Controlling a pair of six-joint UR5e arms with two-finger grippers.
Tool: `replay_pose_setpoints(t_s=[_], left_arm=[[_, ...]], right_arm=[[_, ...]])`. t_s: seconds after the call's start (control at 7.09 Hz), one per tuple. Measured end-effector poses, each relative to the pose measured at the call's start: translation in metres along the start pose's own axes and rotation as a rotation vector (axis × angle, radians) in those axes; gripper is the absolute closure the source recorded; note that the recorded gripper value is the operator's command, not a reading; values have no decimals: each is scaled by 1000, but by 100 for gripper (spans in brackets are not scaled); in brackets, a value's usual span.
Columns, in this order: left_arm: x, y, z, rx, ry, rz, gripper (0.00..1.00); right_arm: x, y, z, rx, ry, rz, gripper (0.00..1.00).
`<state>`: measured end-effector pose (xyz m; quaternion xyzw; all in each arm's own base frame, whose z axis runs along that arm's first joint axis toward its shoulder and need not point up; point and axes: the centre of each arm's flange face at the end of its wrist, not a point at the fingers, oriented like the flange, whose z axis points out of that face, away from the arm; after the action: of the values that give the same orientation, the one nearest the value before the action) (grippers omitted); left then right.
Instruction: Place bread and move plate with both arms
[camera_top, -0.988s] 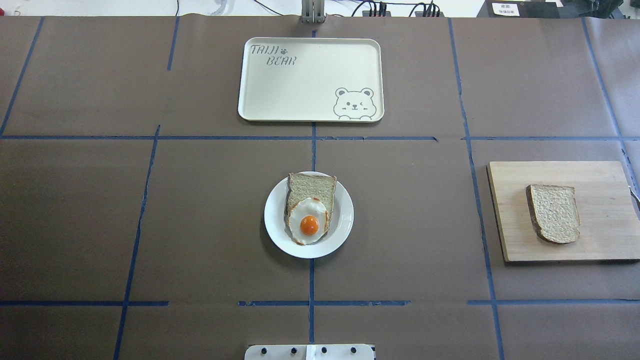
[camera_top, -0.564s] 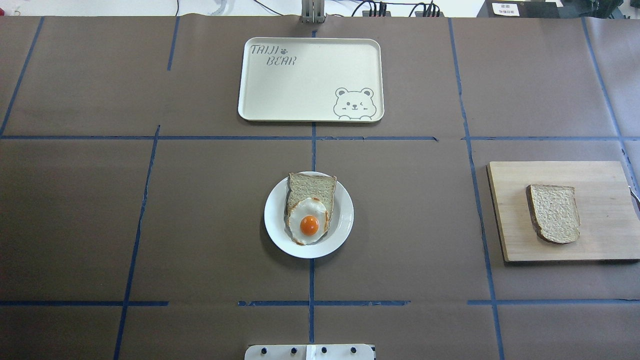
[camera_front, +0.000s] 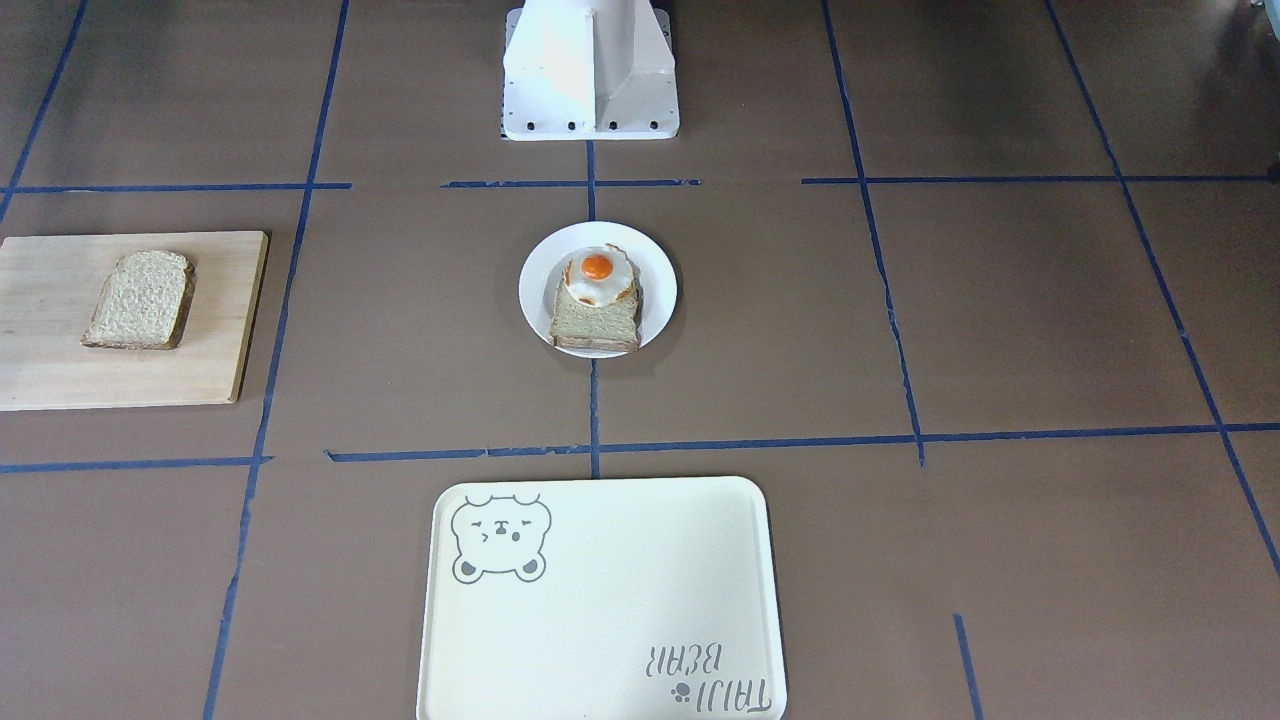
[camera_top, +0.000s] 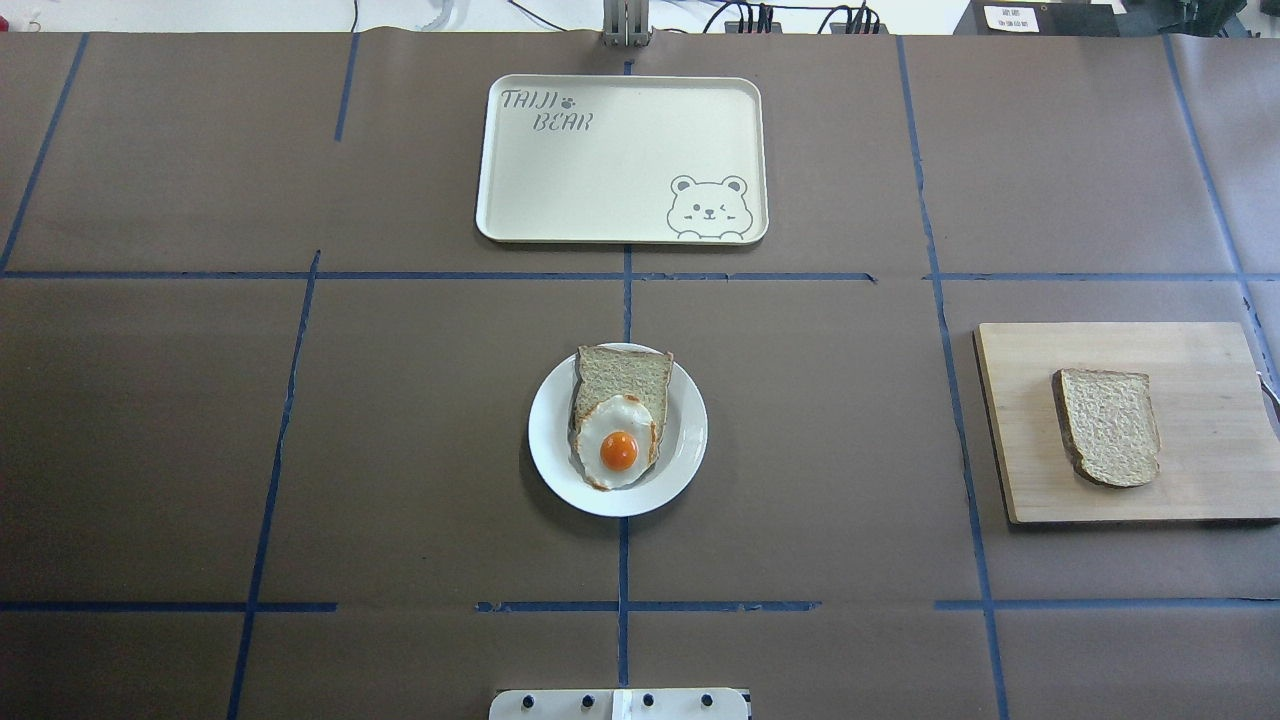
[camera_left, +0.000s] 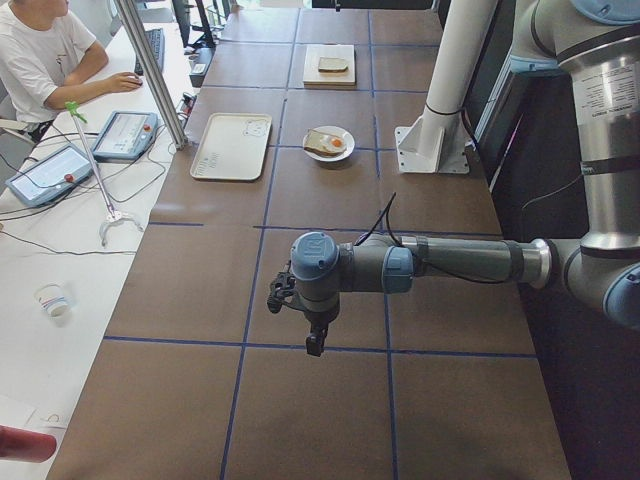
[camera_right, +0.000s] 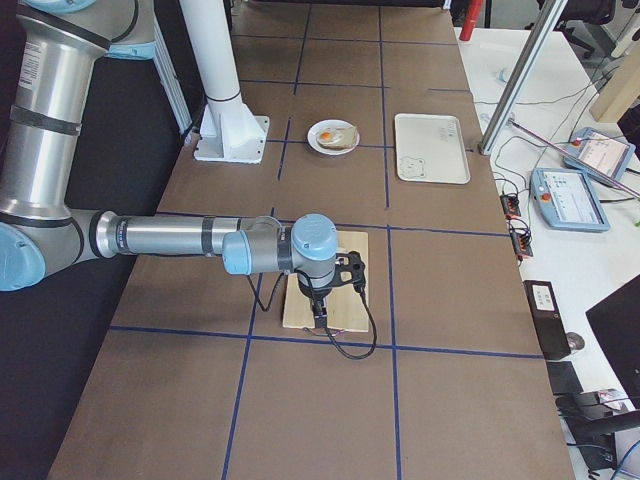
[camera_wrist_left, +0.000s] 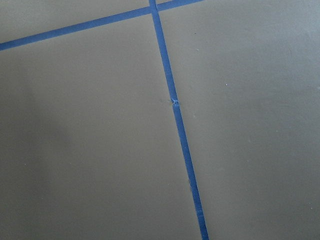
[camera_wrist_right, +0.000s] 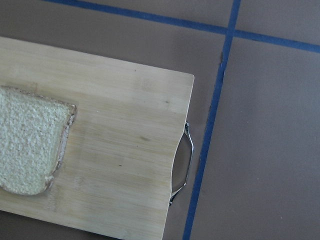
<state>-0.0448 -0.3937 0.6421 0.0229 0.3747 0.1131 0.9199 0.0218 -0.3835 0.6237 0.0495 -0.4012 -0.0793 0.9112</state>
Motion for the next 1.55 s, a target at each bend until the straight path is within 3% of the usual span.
replay_pose_setpoints(t_s=[0.28, 0.56, 0.85, 1.27, 1.55], left_arm=[[0, 0, 0, 0, 0, 0, 0], [0, 0, 0, 0, 0, 0, 0], [0, 0, 0, 0, 0, 0, 0], [0, 0, 0, 0, 0, 0, 0], [-1, 0, 1, -1, 0, -1, 0]], right_arm=[[-8, 1, 31, 90, -44, 61, 0], [-21, 11, 69, 179, -135, 138, 0], [-59, 17, 98, 225, -216, 205, 0], [-102, 20, 135, 233, -223, 179, 2], [-120, 17, 150, 213, -231, 148, 11]])
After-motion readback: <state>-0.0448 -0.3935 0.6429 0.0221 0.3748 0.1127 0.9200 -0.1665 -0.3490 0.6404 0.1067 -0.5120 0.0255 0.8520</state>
